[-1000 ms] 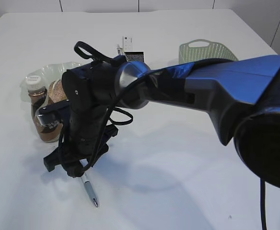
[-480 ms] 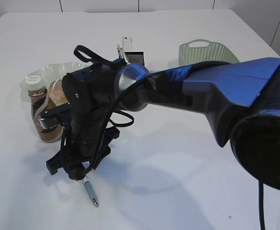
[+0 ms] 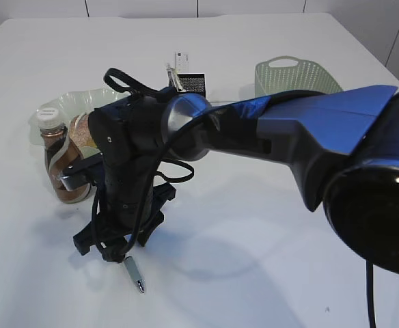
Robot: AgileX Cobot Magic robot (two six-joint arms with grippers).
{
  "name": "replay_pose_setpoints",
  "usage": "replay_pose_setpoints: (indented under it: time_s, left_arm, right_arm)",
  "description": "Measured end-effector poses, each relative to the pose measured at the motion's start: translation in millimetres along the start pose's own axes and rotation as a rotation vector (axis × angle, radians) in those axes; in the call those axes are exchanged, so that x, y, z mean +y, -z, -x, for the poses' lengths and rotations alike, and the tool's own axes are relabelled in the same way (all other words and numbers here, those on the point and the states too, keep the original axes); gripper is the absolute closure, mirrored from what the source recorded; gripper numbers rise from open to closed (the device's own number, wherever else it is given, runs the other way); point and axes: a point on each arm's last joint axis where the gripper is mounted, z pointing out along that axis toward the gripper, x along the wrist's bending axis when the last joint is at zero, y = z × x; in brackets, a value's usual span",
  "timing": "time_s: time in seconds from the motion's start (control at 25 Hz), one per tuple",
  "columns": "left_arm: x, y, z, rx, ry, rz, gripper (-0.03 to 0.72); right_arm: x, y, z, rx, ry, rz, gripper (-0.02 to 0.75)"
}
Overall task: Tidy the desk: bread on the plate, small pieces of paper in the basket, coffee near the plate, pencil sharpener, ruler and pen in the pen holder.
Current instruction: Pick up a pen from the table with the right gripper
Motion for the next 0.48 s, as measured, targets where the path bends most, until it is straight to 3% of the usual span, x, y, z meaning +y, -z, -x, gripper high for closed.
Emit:
replay_pose_setpoints:
  time_s: [0.2, 0.32, 0.48]
  left_arm:
    - [0.1, 0.0, -0.3, 0.003, -0.002, 0.001, 0.358]
    - [0.2, 0.0, -0.8, 0.009, -0.005, 0.002, 0.358]
    - [0.7, 0.1, -2.3, 0.026, -0.016, 0.008, 0.358]
  right_arm:
    - [-0.4, -0.5, 0.2, -0.002, 0.001, -0.012, 0.353]
    - [0.2, 0.3, 0.5, -0.007, 0.004, -0.011, 0.422]
    - [0.4, -1.1, 2.5, -0.027, 0.015, -0.012, 0.569]
